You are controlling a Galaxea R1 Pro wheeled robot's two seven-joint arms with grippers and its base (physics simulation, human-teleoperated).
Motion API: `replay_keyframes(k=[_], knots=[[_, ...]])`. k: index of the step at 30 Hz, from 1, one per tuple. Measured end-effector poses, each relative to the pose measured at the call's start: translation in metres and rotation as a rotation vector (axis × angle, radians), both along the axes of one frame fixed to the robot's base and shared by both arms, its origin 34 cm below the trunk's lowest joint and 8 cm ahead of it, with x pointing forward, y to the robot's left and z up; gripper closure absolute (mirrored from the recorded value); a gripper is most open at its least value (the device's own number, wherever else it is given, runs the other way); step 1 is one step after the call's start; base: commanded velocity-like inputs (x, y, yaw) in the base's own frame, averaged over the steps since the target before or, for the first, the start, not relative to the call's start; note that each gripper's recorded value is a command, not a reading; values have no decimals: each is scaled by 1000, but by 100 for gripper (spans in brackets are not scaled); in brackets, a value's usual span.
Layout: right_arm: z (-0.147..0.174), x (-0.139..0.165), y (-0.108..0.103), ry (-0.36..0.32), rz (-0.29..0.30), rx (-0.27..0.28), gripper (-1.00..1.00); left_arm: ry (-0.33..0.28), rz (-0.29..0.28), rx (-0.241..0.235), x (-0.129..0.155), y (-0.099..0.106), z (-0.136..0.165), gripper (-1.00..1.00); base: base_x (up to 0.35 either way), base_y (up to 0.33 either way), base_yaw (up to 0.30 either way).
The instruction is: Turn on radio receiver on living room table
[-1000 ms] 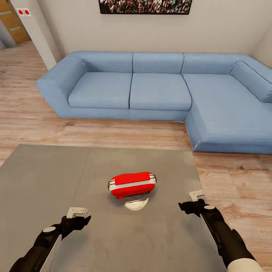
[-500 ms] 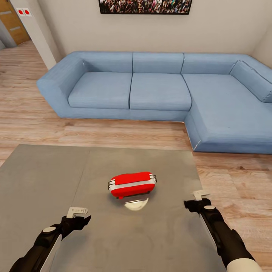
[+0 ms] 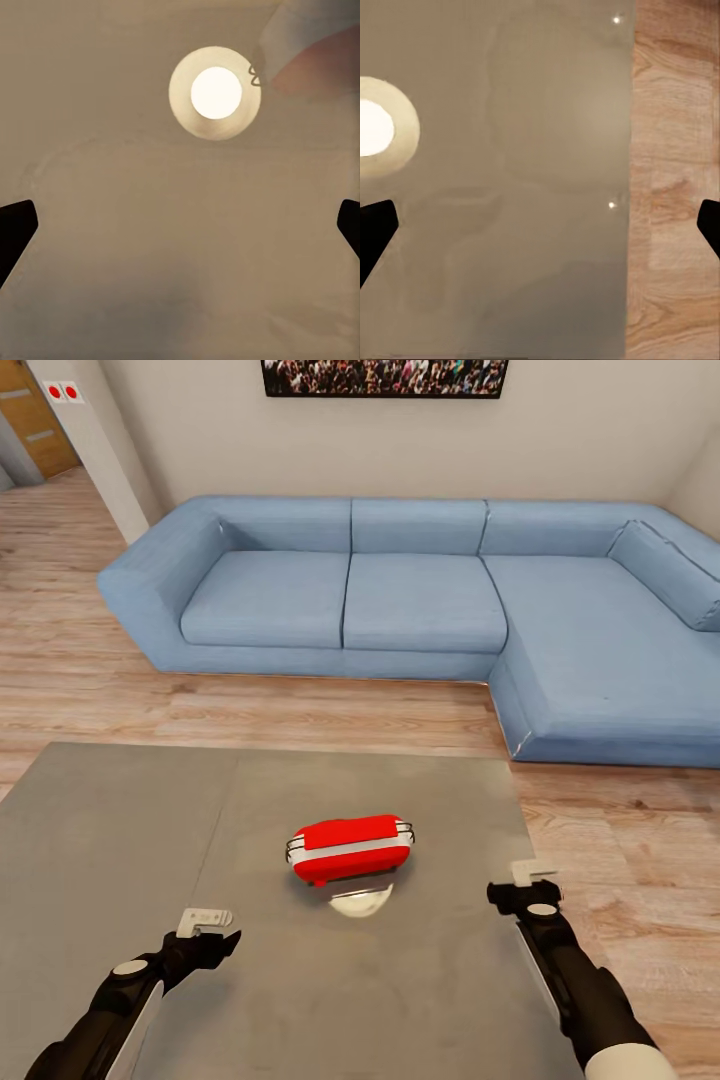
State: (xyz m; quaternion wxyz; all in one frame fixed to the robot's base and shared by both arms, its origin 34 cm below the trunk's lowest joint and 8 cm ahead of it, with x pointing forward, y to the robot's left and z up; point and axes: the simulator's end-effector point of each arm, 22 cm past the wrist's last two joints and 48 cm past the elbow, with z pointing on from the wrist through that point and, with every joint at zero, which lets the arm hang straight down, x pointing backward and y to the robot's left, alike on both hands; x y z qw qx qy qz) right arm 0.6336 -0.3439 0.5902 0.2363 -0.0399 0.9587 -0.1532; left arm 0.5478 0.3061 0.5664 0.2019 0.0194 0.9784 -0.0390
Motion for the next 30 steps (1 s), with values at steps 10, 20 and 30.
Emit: replay_keyframes(k=[10, 20, 30], knots=[[-7, -1, 64, 51, 157, 211, -100, 1, 0, -1, 0, -1, 0, -100, 0, 0, 0], [-36, -53, 58, 142, 144, 195, -100, -7, -6, -6, 2, -5, 1, -100, 0, 0, 0], [-49, -73, 55, 196, 136, 193, -100, 1, -7, -7, -1, -6, -2, -100, 0, 0, 0]])
